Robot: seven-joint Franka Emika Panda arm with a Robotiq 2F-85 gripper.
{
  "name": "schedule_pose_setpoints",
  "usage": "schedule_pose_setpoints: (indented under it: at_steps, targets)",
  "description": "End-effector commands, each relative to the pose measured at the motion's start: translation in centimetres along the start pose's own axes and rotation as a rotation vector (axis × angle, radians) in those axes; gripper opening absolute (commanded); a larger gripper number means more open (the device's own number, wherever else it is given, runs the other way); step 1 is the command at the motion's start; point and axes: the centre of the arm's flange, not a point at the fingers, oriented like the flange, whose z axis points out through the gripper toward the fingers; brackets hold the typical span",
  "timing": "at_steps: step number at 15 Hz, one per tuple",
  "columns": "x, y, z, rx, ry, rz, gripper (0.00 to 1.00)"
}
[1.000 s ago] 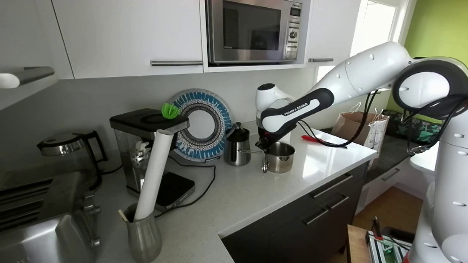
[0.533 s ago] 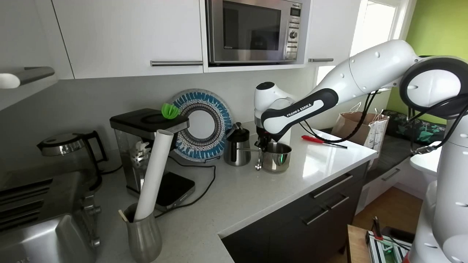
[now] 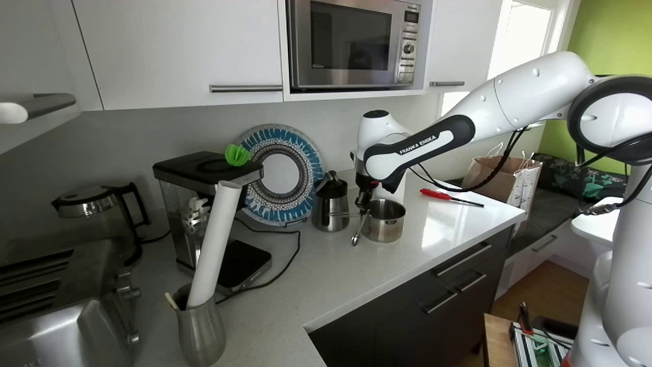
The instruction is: Remove the measuring spoons from the silver pot and put them on the left side of the counter
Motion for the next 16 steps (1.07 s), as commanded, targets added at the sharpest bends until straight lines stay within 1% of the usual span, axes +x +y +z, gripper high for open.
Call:
schedule_pose_setpoints:
  at_steps: [1, 2, 3, 5, 6, 7, 9, 10, 12, 13, 14, 16]
  targets:
    - [-1.0, 0.4, -0.2, 0.039, 0.013, -0.019, 0.02]
    - [-1.1, 0.3, -0.3, 0.028, 0.003, -0.014, 0.21]
    - [-1.1, 0.3, -0.3, 0.011, -0.002, -0.005, 0.34]
    - [-0.9, 0.5, -0.2, 0.005, 0.003, 0.014, 0.46]
    - [-0.8, 0.5, 0.0, 0.008, 0.0, 0.021, 0.55]
    - [-0.7, 0.6, 0.3, 0.012, -0.006, 0.037, 0.62]
    - [-0.3, 0.9, 0.9, 0.012, -0.019, 0.101, 0.77]
    - [-0.2, 0.8, 1.2, 0.008, -0.026, 0.139, 0.81]
    - [0.1, 0.6, 1.7, 0.008, -0.046, 0.229, 0.82]
    - [0.1, 0.5, 1.9, 0.005, -0.052, 0.274, 0.84]
    - [0.2, 0.5, 2.2, 0.014, -0.054, 0.31, 0.8]
    - [0.2, 0.5, 2.6, 0.019, -0.06, 0.376, 0.79]
